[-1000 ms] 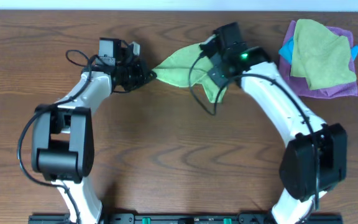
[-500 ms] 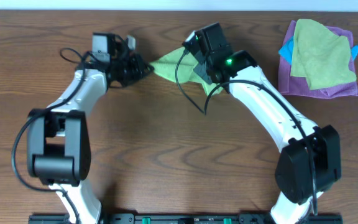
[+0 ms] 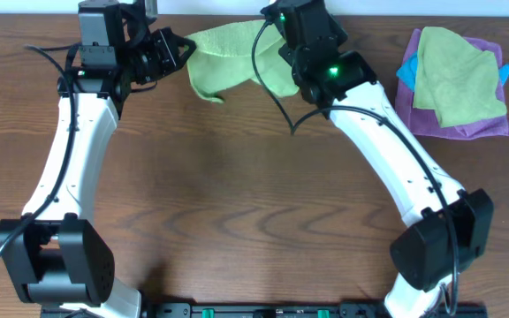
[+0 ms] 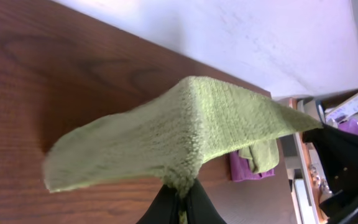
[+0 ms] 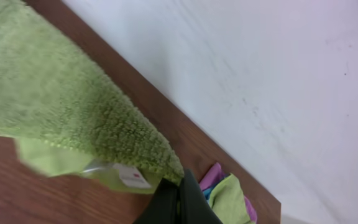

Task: Fold the cloth
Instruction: 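Lift the towel with both grippers, raising it off the table, then swing the held towel toward the near side and lay it flat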

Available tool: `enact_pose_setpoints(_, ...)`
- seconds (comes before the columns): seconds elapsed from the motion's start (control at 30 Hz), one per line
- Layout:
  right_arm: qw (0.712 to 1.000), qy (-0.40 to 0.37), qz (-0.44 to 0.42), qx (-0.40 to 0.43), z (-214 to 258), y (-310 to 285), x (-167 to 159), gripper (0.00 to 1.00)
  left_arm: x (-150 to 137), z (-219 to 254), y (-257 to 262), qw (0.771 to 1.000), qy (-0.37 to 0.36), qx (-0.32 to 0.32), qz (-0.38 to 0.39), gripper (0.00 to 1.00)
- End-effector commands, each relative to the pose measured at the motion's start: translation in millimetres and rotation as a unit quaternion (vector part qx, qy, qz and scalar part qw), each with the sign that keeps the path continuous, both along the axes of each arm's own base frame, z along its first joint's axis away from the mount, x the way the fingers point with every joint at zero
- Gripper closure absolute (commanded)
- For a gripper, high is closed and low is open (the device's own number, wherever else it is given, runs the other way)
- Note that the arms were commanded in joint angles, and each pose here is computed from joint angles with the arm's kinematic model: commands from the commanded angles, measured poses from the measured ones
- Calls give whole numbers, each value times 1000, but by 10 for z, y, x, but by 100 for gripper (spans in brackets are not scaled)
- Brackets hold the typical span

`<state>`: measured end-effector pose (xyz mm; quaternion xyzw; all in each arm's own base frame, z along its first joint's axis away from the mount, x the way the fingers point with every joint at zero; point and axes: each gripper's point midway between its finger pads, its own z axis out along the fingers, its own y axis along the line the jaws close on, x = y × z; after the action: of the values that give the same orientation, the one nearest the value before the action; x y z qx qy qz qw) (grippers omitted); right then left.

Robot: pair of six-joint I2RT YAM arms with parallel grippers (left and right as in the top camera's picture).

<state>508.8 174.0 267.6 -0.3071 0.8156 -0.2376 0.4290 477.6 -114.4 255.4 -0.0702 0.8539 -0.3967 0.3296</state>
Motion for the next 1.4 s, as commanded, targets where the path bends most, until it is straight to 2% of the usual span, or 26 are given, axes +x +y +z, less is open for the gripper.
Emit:
enact_pose_setpoints(0.0, 1000, -14, 1, -6, 212, -5, -77, 99, 21, 16, 140, 1000, -10, 14, 8, 94)
enact_pose_setpoints(0.23, 997, 63, 8, -40, -91, -6, -352, 98, -123, -200, 216, 999, 29, 45, 1, 94)
enact_pose_setpoints(0.5, 999, -32, -17, -7, 304, -3, -101, 99, 63, -3, 266, 999, -27, 43, 16, 94)
enact_pose_setpoints(0.63, 996, -82, -21, 8, 523, 35, -1, 99, 160, 206, 212, 998, -64, 14, 16, 94)
enact_pose_setpoints(0.83, 994, -98, -43, -17, 618, 36, -81, 99, 118, 242, 143, 998, -61, -5, -2, 94)
enact_pose_setpoints(1.07, 996, -60, -39, -50, 455, 61, -221, 99, 15, 146, 101, 999, -42, -1, -24, 94)
enact_pose_setpoints(1.2, 998, -10, -36, -55, 231, 57, -364, 99, -223, -134, 89, 999, 22, 17, -47, 94)
enact_pose_setpoints(1.37, 996, 88, -30, -17, -170, 83, -653, 99, -630, -374, 11, 990, 117, 4, -84, 94)
